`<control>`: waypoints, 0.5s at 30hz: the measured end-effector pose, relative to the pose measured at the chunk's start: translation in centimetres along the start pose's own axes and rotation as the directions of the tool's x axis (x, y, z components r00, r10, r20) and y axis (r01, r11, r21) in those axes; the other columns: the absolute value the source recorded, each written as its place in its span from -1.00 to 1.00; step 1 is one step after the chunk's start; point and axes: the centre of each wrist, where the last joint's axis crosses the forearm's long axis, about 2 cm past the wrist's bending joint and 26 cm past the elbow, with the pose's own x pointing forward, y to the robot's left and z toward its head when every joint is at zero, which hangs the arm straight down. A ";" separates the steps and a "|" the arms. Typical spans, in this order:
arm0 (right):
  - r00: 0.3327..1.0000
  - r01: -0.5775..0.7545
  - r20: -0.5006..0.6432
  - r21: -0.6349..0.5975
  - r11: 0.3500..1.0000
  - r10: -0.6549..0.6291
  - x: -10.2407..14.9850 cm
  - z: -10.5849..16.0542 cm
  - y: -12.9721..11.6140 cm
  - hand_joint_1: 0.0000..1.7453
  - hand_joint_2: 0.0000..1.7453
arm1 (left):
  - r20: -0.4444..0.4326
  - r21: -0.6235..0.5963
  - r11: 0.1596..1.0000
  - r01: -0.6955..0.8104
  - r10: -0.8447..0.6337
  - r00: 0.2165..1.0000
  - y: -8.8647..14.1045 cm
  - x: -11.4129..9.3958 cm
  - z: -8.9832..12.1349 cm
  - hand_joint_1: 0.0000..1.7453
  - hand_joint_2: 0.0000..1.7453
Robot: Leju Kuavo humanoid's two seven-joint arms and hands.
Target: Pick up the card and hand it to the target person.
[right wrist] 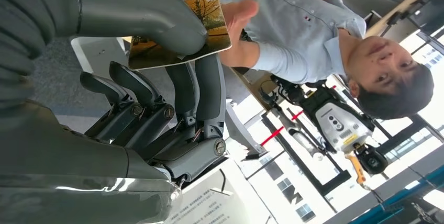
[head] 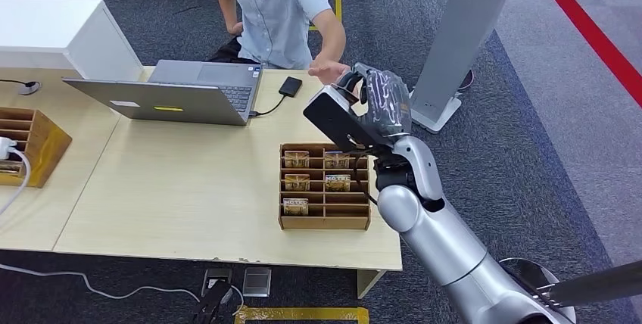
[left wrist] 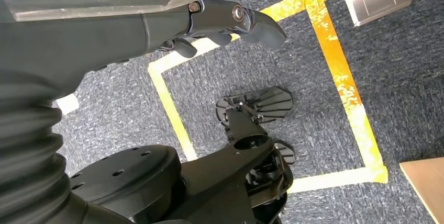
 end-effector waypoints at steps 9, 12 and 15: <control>0.997 -0.080 -0.005 0.095 0.992 0.080 1.4 -3.2 1.7 1.00 1.00 | -0.016 -0.020 1.000 0.017 -0.018 1.000 0.0 0.4 -0.1 -1.00 1.00; 0.993 -0.113 0.001 0.142 0.983 0.114 2.1 -3.8 2.9 1.00 1.00 | -0.015 -0.025 0.999 0.026 -0.026 1.000 0.0 0.6 -0.1 -1.00 1.00; 0.988 -0.154 0.009 0.182 0.971 0.155 2.4 -3.9 3.9 0.00 1.00 | -0.011 -0.026 0.999 0.030 -0.030 0.999 -0.1 0.7 -0.2 -1.00 1.00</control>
